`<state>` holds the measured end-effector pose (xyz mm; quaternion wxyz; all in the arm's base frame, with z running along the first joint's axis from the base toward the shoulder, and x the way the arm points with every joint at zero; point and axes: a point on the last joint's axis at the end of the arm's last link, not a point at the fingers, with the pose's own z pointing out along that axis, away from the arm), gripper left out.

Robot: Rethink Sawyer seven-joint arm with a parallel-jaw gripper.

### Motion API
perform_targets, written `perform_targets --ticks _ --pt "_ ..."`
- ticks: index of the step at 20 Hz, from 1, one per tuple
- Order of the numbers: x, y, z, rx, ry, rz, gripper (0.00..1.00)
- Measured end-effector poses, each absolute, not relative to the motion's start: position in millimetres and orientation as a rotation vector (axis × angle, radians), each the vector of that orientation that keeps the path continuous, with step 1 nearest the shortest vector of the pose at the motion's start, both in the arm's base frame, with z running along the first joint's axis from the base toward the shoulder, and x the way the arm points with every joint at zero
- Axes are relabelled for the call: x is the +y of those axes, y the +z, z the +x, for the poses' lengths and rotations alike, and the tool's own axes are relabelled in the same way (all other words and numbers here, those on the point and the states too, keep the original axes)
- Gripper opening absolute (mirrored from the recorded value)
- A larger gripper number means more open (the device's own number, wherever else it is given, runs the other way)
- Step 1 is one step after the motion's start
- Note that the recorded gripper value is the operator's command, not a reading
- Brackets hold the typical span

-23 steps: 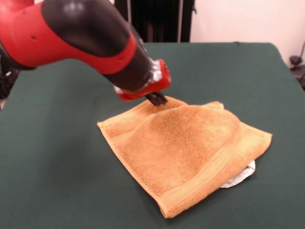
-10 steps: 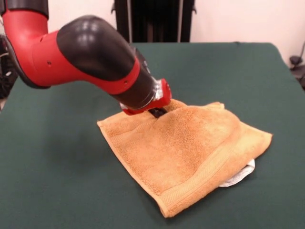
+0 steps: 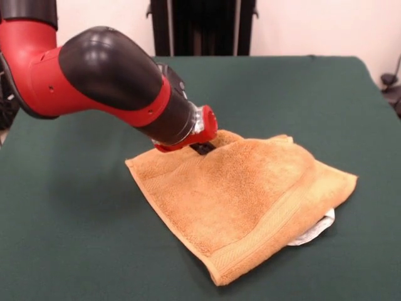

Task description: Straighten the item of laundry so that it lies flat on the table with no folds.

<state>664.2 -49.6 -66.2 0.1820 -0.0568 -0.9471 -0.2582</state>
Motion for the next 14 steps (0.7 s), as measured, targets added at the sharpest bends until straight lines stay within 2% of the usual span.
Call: perform_targets --ticks 14 --pt "-58.7 -66.6 662.5 -2.673 -0.733 -0.177 0.00"
